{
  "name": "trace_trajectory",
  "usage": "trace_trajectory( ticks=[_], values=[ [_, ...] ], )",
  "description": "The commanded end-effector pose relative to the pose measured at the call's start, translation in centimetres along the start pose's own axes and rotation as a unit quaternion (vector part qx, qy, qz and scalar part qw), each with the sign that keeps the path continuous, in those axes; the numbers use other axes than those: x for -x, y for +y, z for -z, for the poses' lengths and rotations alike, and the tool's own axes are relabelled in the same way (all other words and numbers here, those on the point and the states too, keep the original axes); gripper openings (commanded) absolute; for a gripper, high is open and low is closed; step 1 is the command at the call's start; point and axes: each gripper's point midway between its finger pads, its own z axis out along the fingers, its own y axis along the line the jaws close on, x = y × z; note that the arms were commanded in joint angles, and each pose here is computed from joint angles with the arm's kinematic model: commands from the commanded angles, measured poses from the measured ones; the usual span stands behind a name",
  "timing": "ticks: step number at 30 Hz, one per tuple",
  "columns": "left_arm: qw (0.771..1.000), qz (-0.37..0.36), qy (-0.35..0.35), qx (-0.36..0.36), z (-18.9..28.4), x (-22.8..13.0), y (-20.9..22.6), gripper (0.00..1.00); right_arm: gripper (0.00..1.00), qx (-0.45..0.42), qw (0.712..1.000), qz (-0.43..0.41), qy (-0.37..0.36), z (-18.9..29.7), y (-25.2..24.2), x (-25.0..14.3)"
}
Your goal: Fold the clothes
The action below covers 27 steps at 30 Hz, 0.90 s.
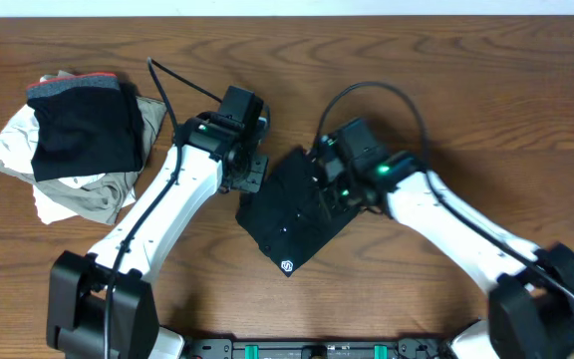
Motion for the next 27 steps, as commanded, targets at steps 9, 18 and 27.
trace_trajectory(
  ticks=[9, 18, 27],
  values=[
    [0.995, -0.001, 0.041, -0.096, -2.5, -2.5, -3.0, 0.19, 0.36, -0.015, 0.994, -0.032, 0.108, -6.8, -2.9, -4.5],
    [0.982, -0.03, 0.038, -0.182, -2.2, -2.8, -5.8, 0.13, 0.36, -0.024, 0.994, -0.038, 0.103, -7.1, -3.7, -4.2],
    [0.989, -0.036, 0.041, -0.14, -3.2, -3.3, -4.3, 0.14, 0.36, -0.027, 0.994, -0.038, 0.103, -7.1, -3.9, -4.2]
  ],
)
